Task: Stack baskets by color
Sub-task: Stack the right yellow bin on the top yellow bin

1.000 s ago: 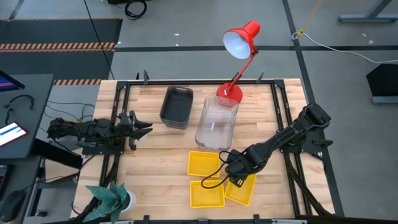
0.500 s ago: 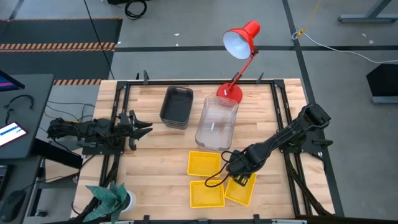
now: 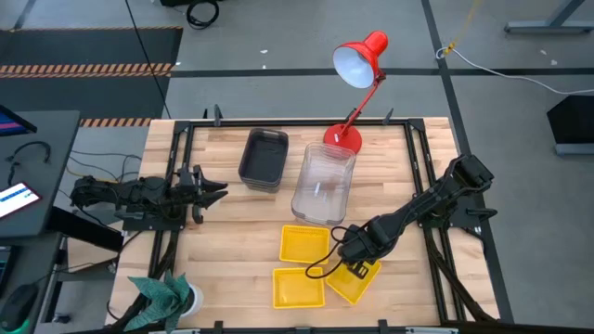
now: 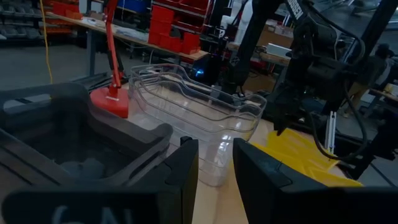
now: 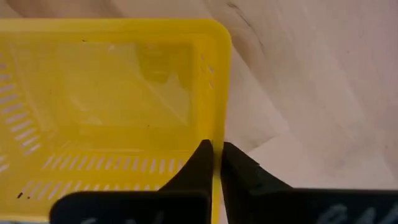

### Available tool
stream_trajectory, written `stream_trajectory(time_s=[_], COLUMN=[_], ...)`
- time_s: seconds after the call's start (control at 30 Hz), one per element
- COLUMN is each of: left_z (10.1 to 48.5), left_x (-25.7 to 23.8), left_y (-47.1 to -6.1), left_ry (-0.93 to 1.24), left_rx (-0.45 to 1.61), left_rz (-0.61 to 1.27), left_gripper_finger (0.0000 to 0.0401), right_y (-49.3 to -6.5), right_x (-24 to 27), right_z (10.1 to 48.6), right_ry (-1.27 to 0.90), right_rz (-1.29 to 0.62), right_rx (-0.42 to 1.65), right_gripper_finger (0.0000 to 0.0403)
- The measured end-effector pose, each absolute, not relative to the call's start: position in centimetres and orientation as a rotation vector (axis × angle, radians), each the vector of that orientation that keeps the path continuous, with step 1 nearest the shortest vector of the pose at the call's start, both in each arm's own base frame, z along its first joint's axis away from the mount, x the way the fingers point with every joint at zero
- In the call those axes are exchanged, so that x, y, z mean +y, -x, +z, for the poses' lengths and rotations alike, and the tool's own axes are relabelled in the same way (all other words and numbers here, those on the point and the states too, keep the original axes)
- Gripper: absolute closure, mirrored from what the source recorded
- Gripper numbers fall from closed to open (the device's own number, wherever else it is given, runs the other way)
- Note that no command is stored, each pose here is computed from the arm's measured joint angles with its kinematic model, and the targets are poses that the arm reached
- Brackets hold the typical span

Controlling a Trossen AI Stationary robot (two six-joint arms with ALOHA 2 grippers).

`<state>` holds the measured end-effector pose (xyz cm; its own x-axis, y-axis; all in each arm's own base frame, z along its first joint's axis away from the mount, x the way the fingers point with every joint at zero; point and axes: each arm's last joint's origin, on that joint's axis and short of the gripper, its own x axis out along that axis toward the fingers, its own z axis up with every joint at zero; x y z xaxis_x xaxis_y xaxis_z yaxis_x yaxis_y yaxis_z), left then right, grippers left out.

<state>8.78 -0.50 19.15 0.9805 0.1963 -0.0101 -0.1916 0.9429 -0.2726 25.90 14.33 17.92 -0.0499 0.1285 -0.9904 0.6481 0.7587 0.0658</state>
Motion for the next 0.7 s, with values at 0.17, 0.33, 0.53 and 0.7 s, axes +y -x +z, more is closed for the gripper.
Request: stream_trajectory(time_s=[0.17, 0.33, 0.53, 0.7], left_z=[19.2, 19.2, 19.2, 19.2], left_x=[-0.6, -0.6, -0.6, -0.6], left_y=[-8.8, -8.8, -8.8, -8.8], left_ry=[0.274, 0.274, 0.274, 0.274], left_rx=[-0.012, -0.010, -0.010, -0.010], left_rz=[0.159, 0.148, 0.147, 0.147], left_gripper_finger=[0.0294, 0.0294, 0.0294, 0.0294], right_y=[-25.9, -25.4, -25.2, -25.5], right_x=[14.9, 15.5, 16.0, 16.3], right_z=[17.9, 17.9, 18.7, 21.1], right_ry=[-0.657, -0.656, -0.757, -0.862], right_rz=[-0.467, -0.455, -0.474, -0.498], right_rx=[1.570, 1.600, 1.615, 1.521], right_gripper_finger=[0.0376, 0.0390, 0.0390, 0.0391])
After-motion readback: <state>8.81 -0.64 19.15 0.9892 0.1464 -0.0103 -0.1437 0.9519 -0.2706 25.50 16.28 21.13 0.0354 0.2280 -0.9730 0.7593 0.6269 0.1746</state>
